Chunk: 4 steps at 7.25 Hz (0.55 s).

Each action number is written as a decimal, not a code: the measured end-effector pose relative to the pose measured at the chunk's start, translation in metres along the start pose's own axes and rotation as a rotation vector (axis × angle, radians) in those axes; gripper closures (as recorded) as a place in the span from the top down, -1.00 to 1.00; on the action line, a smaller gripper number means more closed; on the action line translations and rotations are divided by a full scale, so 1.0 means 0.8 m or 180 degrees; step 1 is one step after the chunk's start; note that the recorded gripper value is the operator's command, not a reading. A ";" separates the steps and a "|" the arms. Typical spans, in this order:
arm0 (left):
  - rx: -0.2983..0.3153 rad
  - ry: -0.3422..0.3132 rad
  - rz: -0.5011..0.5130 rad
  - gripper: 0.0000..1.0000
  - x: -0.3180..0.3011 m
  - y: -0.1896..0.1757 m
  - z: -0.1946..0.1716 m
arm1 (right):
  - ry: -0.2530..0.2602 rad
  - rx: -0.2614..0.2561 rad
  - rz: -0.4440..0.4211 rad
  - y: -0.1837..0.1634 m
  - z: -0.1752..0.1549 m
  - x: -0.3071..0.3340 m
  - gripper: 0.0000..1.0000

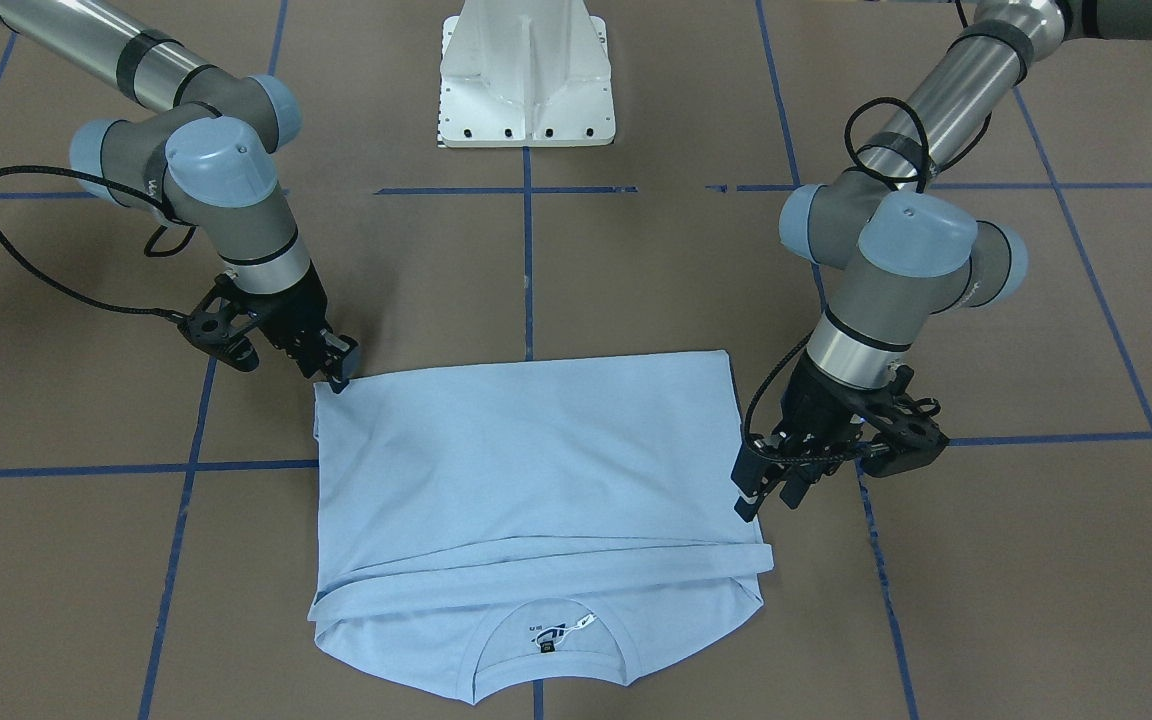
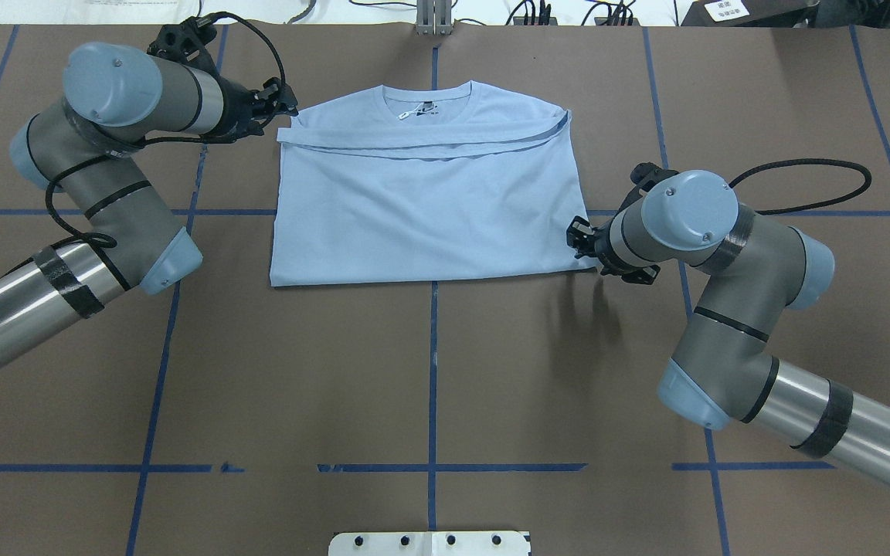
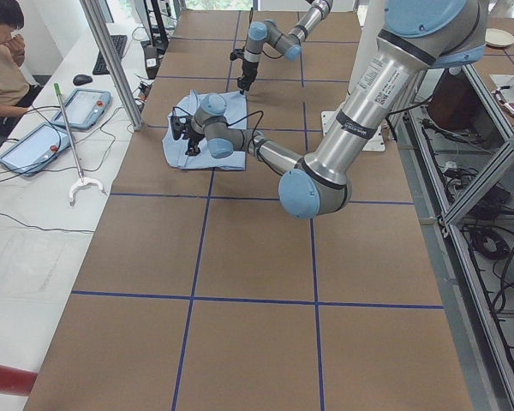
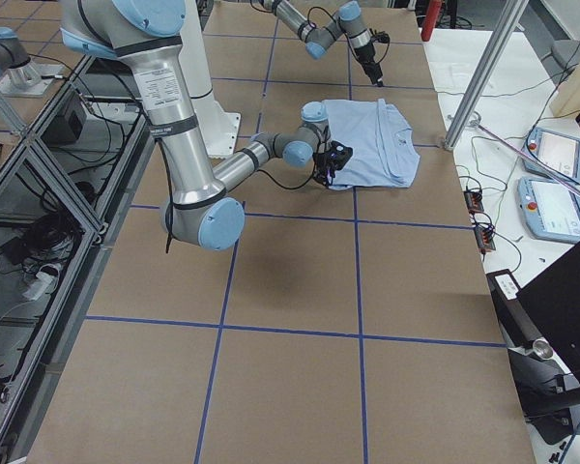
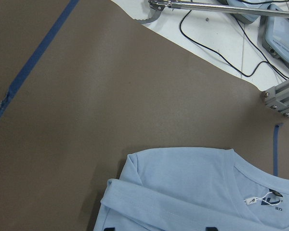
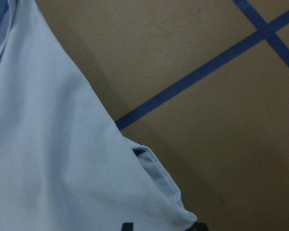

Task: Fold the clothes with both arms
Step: 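Release the hem and move the right gripper to the folded shirt's side, then grasp the shirt corner with the right gripper and drag it toward the robot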

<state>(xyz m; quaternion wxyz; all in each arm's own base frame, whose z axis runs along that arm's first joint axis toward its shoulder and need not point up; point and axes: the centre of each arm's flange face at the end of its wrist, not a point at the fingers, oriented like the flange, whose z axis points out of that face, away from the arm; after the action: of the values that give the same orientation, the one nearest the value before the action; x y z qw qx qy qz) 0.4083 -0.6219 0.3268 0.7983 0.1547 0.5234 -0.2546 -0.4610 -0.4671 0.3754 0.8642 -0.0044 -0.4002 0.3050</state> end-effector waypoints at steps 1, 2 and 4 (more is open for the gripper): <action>0.0001 0.0016 0.0003 0.37 -0.006 0.002 -0.007 | 0.0024 0.0030 -0.0003 0.000 0.006 0.002 -0.07; 0.0002 0.0034 0.0007 0.37 -0.010 0.004 -0.015 | 0.0024 0.0085 -0.0003 -0.003 0.008 0.001 -0.16; 0.0003 0.0039 0.0008 0.37 -0.015 0.006 -0.020 | 0.0020 0.0155 0.0007 -0.011 0.010 -0.005 -0.25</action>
<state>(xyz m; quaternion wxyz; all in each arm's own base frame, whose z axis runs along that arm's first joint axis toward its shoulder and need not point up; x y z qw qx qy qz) 0.3952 -0.6071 0.3314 0.7954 0.1572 0.5279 -0.2529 -0.4639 -0.4782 0.3800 0.8650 0.0153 -0.3899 0.3156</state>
